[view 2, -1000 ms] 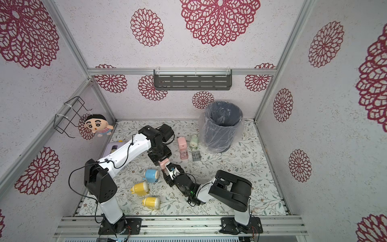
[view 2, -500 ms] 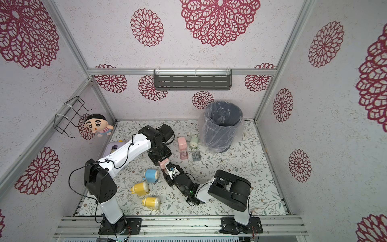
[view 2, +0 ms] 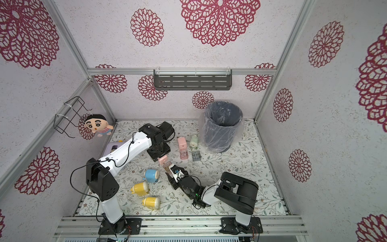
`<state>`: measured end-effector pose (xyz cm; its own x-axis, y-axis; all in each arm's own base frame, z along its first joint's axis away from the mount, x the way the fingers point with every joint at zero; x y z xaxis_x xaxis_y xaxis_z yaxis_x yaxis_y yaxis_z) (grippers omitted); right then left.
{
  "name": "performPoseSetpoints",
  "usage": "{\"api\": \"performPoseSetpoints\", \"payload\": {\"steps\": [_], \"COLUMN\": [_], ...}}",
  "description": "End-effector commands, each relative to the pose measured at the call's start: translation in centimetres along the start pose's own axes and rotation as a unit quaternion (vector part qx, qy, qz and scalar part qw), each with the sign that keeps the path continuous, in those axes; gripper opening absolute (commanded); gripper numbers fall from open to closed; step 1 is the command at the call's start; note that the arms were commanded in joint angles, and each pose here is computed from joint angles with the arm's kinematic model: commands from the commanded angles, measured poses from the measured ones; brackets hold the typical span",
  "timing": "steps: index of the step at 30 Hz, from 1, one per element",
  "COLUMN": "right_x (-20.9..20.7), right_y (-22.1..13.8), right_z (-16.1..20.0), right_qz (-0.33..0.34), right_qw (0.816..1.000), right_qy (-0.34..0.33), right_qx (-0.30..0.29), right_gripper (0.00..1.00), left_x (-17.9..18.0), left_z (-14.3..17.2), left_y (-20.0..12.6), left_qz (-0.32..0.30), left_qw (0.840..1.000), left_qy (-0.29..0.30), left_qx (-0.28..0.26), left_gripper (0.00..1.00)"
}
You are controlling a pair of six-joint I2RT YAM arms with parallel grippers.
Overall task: Take out the pencil sharpener tray and clean the shavings
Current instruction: Open the container of the pencil sharpener, then place the pencil sharpener at the center of the board.
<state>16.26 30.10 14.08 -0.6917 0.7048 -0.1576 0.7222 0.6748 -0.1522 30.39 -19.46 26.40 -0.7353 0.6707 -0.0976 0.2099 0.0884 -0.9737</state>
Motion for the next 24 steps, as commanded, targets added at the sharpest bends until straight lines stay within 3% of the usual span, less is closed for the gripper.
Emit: {"api": "performPoseSetpoints", "payload": {"steps": [1, 9, 17, 24], "right_x": [-0.7, -2.6, -3.5, -3.4], "right_y": [-1.4, -5.1, -6.8, -6.8], "right_z": [-1.0, 0.9, 2.3, 2.7], "right_qz": [0.014, 0.046, 0.063, 0.061], "right_qw": [0.999, 0.998, 0.996, 0.995], "right_qy": [0.028, 0.052, 0.061, 0.068], "right_qx": [-0.019, 0.002, 0.023, 0.028], "right_gripper": [0.47, 0.47, 0.47, 0.47], "left_x": [-0.9, -4.3, -7.8, -10.7], "left_z": [-1.2, -3.2, -5.4, -6.7], "left_y": [0.8, 4.9, 9.7, 12.2], "left_qz": [-0.009, -0.002, 0.065, 0.035], "left_qw": [0.999, 0.994, 0.979, 0.967], "left_qy": [0.02, 0.109, 0.192, 0.249], "left_qx": [-0.031, -0.032, 0.032, 0.041], "left_gripper": [0.25, 0.26, 0.25, 0.25]}}
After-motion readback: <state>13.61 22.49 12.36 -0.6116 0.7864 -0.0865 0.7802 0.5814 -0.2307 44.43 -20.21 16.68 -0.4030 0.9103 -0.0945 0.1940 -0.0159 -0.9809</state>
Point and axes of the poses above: each gripper's point midway between its finger pads, its own y axis out along the fingers, its own x axis along the line the jaws close on, z = x × y, the point moved 10 cm from there along -y, back along the fingers, and after that the axes turned 8 degrees about -y, right-handed, at the moved point
